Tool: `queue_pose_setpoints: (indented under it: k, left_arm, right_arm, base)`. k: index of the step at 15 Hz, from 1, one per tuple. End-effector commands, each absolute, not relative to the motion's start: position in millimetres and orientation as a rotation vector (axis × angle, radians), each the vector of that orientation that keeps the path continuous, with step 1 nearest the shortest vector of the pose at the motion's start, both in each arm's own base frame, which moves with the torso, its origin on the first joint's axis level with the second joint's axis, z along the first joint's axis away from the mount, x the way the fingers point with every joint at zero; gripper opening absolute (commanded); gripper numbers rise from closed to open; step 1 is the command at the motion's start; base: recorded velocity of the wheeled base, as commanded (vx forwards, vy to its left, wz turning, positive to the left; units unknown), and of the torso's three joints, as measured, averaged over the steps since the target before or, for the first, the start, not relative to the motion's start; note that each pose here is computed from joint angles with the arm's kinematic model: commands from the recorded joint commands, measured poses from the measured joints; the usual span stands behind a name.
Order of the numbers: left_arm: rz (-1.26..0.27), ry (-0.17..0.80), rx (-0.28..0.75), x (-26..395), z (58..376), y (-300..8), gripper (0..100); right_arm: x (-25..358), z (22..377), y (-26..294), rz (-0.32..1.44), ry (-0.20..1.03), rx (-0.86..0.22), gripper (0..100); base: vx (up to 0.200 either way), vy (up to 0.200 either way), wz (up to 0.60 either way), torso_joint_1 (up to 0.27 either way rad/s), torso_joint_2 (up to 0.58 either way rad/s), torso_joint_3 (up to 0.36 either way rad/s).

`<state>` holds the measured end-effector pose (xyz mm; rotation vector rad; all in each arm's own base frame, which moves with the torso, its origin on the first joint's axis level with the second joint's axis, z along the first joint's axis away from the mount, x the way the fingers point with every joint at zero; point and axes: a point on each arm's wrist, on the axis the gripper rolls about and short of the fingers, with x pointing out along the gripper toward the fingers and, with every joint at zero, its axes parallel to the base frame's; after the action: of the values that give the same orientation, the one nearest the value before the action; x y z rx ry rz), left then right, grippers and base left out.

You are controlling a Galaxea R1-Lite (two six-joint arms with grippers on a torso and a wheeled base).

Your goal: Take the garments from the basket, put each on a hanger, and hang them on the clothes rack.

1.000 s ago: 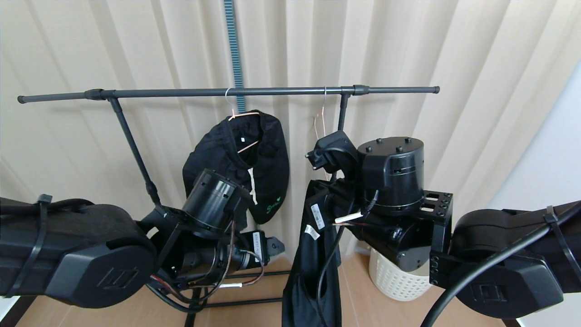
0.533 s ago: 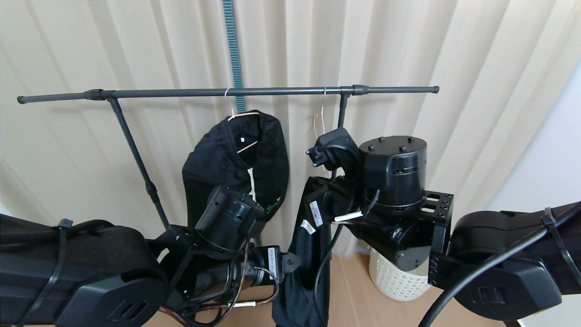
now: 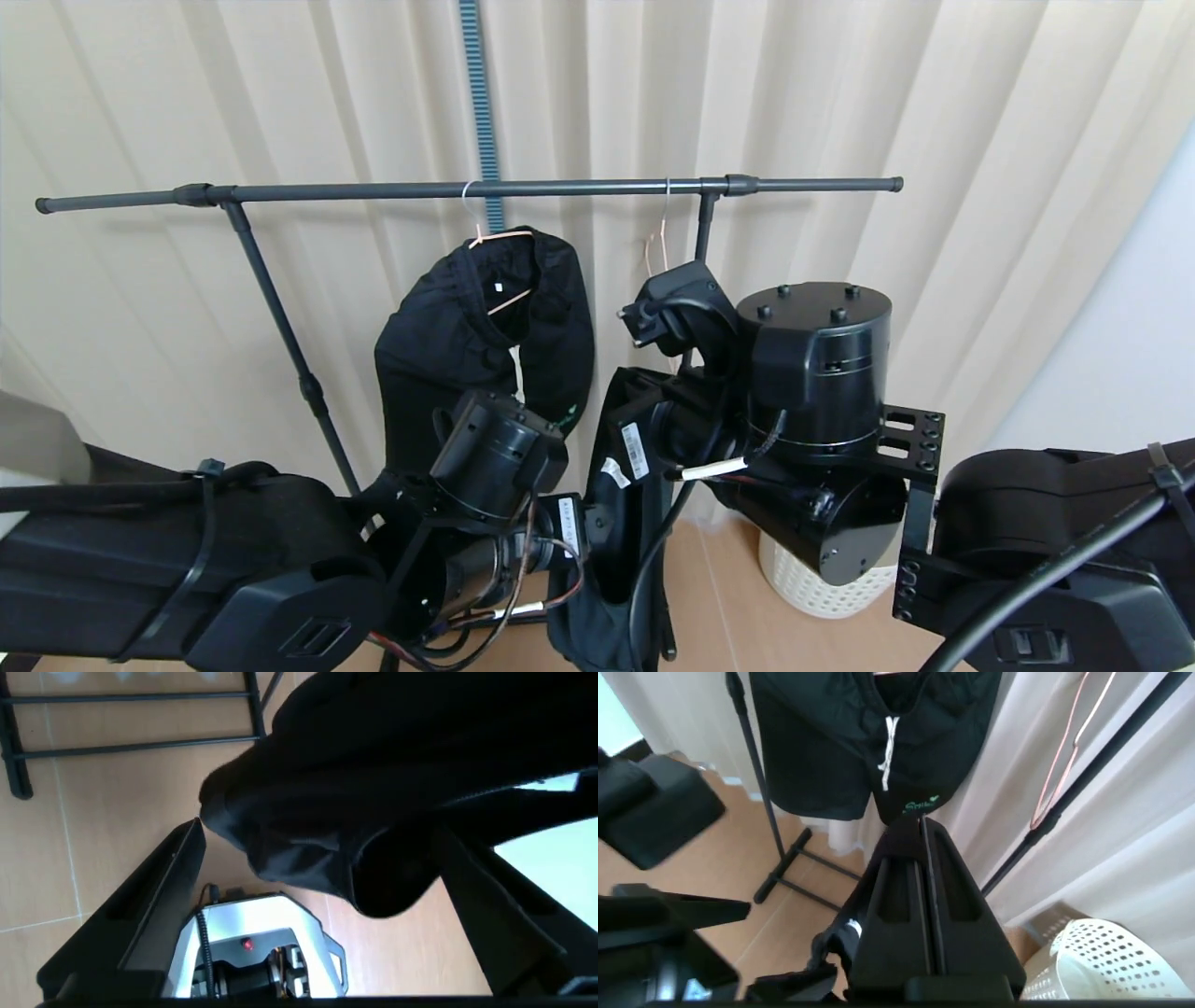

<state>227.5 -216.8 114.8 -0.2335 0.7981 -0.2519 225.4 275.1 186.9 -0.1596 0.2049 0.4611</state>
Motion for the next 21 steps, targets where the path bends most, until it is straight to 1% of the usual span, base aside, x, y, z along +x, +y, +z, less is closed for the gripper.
queue_pose_setpoints:
  k: [1, 10, 11, 15, 18, 21]
  left_arm:
    - [-0.248, 0.81, -0.221, 228.0, 108.7, -219.2, 100]
    - [-0.234, 0.819, -0.207, 227.3, 103.7, -218.9, 100]
    - [-0.234, 0.819, -0.207, 227.3, 103.7, -218.9, 0]
    - [-0.232, 0.819, -0.206, 227.1, 103.4, -218.6, 0]
    - [-0.206, 0.792, -0.202, 226.5, 107.2, -216.2, 0]
    - [-0.21, 0.758, -0.223, 223.9, 119.8, -210.2, 0]
  right_arm:
    - [218.2, 194.7, 273.4, 0.475, 0.19, -0.142, 0]
    - [209.2, 216.3, 260.5, 0.474, 0.141, -0.105, 0]
    - [208.7, 218.4, 259.1, 0.472, 0.136, -0.101, 0]
    - [211.7, 222.4, 253.8, 0.456, 0.127, -0.093, 0]
    - [228.3, 223.9, 238.9, 0.387, 0.126, -0.094, 0]
    - [241.2, 222.5, 223.8, 0.331, 0.123, -0.151, 0]
  base:
    - [0.0, 0.0, 0.0, 0.0, 0.0, 0.0]
    - [0.0, 0.0, 0.0, 0.0, 0.0, 0.0]
    - [0.0, 0.0, 0.0, 0.0, 0.0, 0.0]
    - [0.0, 0.0, 0.0, 0.0, 0.0, 0.0]
    - [0.0, 0.0, 0.0, 0.0, 0.0, 0.0]
    - [0.0, 0.0, 0.0, 0.0, 0.0, 0.0]
